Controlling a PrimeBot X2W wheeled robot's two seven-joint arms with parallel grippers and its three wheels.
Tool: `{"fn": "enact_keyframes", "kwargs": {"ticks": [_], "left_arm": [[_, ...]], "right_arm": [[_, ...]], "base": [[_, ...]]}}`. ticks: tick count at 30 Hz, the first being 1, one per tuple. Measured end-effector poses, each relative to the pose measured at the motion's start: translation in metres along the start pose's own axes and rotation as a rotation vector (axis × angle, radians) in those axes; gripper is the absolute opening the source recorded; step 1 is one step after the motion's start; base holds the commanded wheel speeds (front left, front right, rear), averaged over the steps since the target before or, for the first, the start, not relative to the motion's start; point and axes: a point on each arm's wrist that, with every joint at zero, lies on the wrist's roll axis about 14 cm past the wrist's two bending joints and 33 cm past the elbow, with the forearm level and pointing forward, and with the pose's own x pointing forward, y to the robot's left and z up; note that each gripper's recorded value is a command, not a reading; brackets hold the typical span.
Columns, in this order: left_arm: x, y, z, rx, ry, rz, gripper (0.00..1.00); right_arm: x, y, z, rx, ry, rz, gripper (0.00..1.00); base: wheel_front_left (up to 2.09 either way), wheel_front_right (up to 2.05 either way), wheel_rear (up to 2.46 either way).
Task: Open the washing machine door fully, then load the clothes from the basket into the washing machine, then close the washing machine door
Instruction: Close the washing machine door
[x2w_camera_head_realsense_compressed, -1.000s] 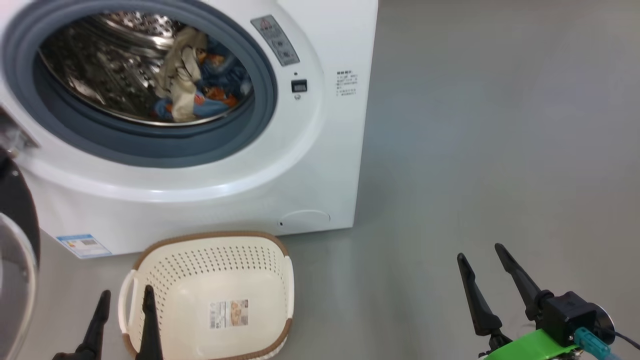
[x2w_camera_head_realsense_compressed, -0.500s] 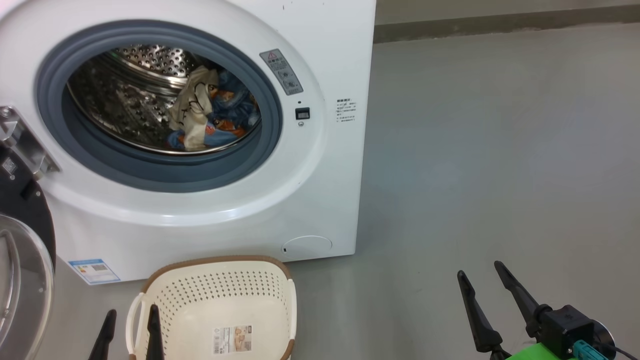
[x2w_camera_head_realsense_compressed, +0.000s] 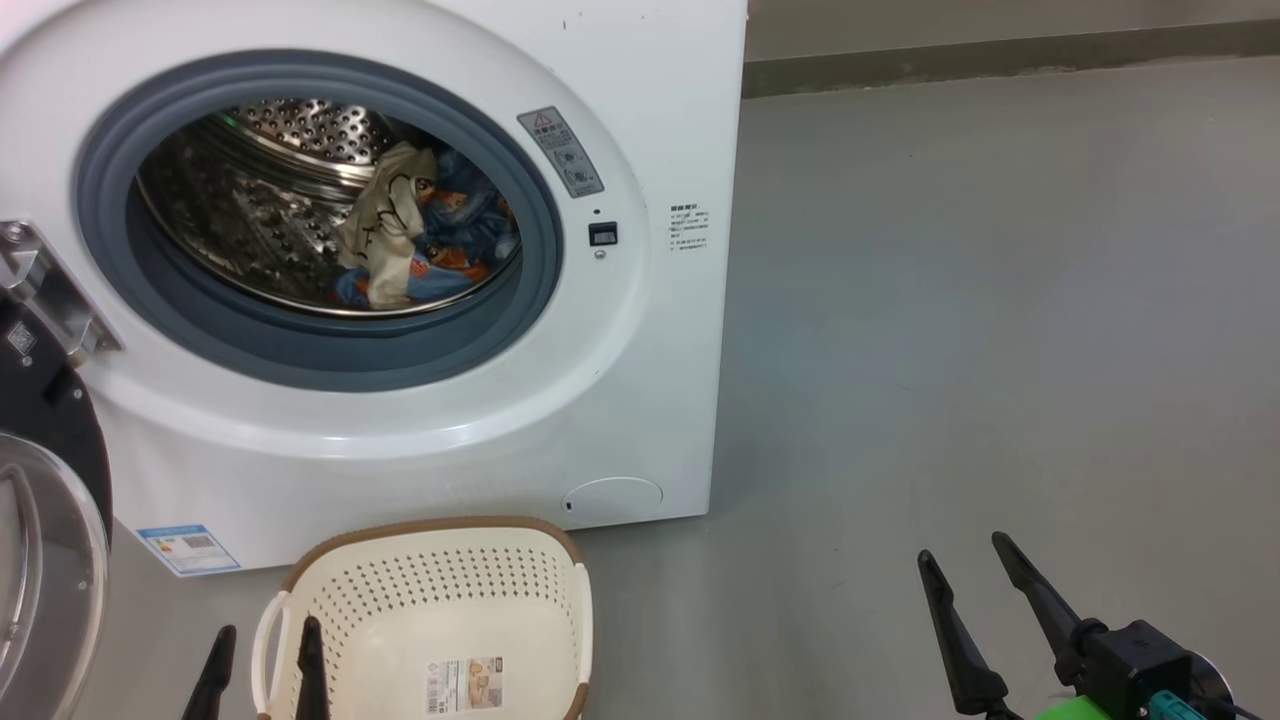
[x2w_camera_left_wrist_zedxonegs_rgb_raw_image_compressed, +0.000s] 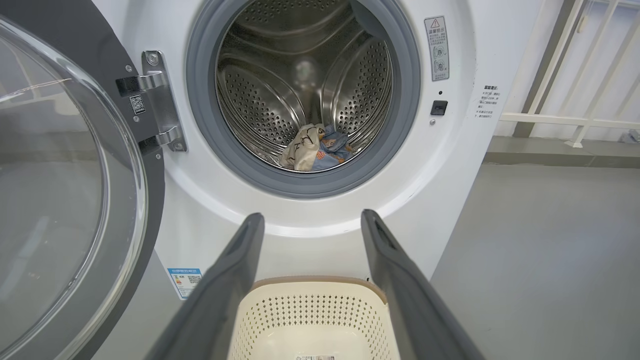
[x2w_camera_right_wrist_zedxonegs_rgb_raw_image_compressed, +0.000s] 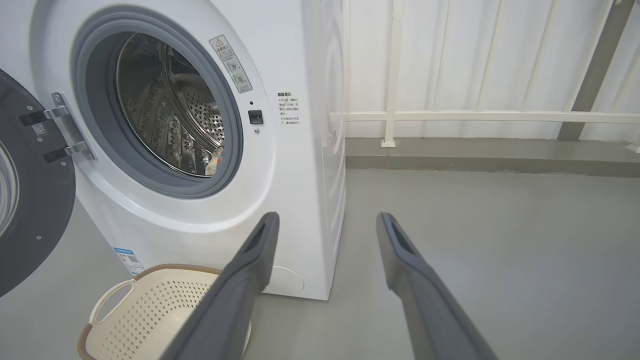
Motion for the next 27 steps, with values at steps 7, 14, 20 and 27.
{"fn": "enact_keyframes", "kwargs": {"ticks": [7,14,20,27], "left_arm": [[0.0,0.0004,-0.0017,0.003,0.007,-0.002,1.0],[-0.0003,0.0008,-0.0022,-0.001,0.008,0.0,1.0],[-0.0009,0.002,-0.0033,0.0,0.012,0.004,1.0],[-0.0017,0.0037,-0.0043,0.002,0.014,0.01,1.0]], "right_arm": [[0.0007,-0.0007,-0.0013,0.0,0.004,-0.002,1.0],[0.001,-0.0001,-0.0016,0.001,0.009,-0.001,1.0],[0.0016,0.0008,-0.0013,0.002,0.008,0.002,1.0],[0.0022,0.002,-0.0009,0.003,0.006,0.005,1.0]], "base": [[0.0,0.0,0.0],[0.0,0.0,0.0],[-0.18,0.18,0.0],[-1.02,1.02,0.0]]}}
